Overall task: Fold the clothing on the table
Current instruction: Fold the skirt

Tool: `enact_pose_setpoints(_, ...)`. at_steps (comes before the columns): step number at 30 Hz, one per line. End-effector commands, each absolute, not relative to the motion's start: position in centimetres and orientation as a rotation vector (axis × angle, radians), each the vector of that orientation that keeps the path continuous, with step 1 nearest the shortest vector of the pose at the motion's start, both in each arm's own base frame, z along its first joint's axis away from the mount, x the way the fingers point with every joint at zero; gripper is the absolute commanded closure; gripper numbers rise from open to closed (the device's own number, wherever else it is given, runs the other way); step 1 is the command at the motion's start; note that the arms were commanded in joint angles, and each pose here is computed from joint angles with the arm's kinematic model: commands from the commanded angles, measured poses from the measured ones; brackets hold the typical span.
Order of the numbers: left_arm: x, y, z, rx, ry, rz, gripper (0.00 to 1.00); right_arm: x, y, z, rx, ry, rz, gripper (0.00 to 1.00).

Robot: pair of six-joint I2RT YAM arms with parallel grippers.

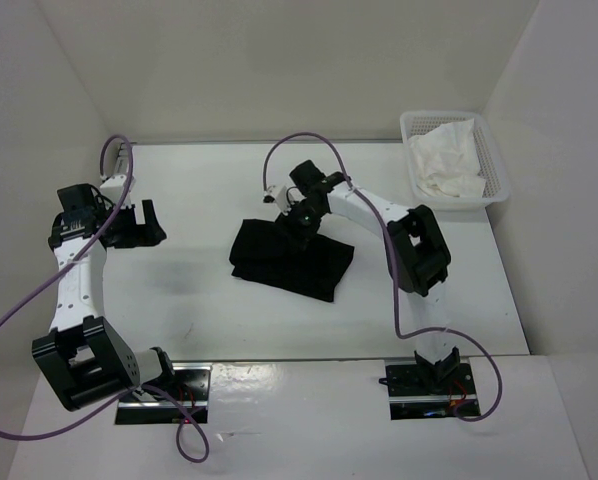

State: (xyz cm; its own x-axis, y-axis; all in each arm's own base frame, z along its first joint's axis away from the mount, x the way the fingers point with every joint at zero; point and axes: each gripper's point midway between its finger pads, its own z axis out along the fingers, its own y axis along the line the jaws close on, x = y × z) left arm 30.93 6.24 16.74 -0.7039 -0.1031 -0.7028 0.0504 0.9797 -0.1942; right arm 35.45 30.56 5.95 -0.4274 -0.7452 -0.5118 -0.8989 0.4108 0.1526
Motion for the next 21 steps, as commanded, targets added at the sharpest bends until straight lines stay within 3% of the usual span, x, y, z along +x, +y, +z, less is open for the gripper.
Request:
enact_pose_setpoints(1, 31.2, 6.1, 17.4, -0.025, 2.303, -0.263, 0.01, 32.3, 31.7, 5.9, -1.547, 2.331, 0.75, 0.31)
enact_pose_setpoints(11, 31.4, 5.9, 17.3, -0.016, 2.296, -0.285, 0.01, 26.9, 33.1, 5.3, -1.715, 2.363, 0.974, 0.32)
enact_pose_setpoints(21, 31.4, 5.7, 17.6, -0.008, 2.285, -0.291, 0.01, 24.7, 34.2, 7.5, -1.786, 2.292, 0.989, 0.32)
